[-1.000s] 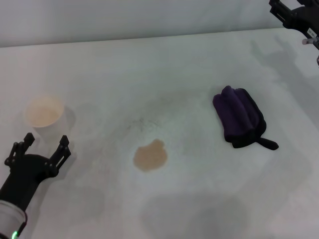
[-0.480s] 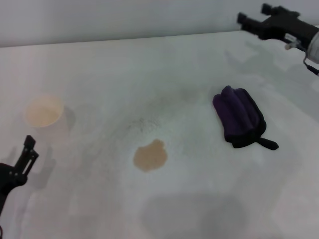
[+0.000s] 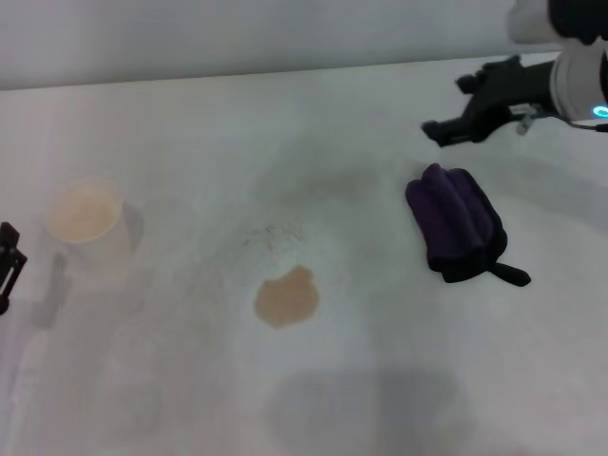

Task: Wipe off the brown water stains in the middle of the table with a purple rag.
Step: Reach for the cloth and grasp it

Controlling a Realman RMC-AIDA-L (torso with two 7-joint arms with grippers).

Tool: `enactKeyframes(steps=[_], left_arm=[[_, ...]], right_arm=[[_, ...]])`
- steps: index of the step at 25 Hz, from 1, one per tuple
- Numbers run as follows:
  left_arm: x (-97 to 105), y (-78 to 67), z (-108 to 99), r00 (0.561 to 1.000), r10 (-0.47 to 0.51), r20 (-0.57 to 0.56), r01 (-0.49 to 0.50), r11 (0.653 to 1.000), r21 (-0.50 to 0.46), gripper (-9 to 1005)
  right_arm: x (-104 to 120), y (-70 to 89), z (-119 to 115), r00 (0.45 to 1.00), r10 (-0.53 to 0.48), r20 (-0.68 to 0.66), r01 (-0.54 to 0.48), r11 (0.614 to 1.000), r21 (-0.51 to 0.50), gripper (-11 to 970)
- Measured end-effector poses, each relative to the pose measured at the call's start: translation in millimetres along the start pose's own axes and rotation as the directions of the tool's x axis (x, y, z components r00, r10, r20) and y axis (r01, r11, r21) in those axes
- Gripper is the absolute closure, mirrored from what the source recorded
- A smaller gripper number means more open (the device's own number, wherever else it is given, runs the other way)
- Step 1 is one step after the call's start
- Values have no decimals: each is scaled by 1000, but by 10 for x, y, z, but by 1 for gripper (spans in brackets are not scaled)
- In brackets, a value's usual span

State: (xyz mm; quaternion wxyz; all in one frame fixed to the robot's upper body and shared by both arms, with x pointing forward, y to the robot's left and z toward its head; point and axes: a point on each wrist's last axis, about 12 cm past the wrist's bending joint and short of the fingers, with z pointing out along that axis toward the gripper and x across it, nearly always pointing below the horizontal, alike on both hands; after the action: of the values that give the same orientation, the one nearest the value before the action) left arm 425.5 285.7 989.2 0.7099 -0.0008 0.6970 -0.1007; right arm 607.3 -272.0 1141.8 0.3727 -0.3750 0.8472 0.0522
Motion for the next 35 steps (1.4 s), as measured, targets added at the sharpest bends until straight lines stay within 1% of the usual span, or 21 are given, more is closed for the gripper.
enactKeyframes(steps=[2,5,6,7,8,9,11,16,22,27,35], left_arm=[[-19,23,44,1000,8,8,-8,1000,-5,117],[-37,64,76,1000,12,17,-12,1000,-26,118],[-42,79,83,1000,14,20,-13,999,-34,118],[-54,86,110,1000,17,25,-16,999,-36,119],[-54,86,110,1000,17,25,-16,999,-36,119],[-62,81,136,999,18,29,-17,999,-31,119],[-77,67,183,999,20,35,-19,1000,-22,120],[-104,52,265,999,19,47,-19,1000,-16,120],[-117,51,301,998,18,53,-17,1000,-18,119],[-121,52,312,998,17,55,-16,1000,-20,119],[-121,55,311,998,17,55,-16,1000,-22,120]], right_arm=[[-65,72,-116,994,-58,-90,62,997,45,124],[-137,198,-204,987,-71,-146,78,996,42,124],[-149,235,-210,985,-71,-159,77,996,37,124],[-128,323,-179,978,-61,-197,67,998,22,124],[-108,334,-166,977,-55,-205,60,998,19,124],[-108,334,-166,977,-55,-205,60,998,19,124],[-27,358,-119,972,-34,-233,36,999,7,124],[97,414,43,962,11,-272,-23,999,-40,123],[101,421,146,964,37,-262,-54,997,-58,123],[122,406,273,953,45,-298,-69,995,-72,125],[164,387,348,943,47,-331,-76,994,-75,128]])
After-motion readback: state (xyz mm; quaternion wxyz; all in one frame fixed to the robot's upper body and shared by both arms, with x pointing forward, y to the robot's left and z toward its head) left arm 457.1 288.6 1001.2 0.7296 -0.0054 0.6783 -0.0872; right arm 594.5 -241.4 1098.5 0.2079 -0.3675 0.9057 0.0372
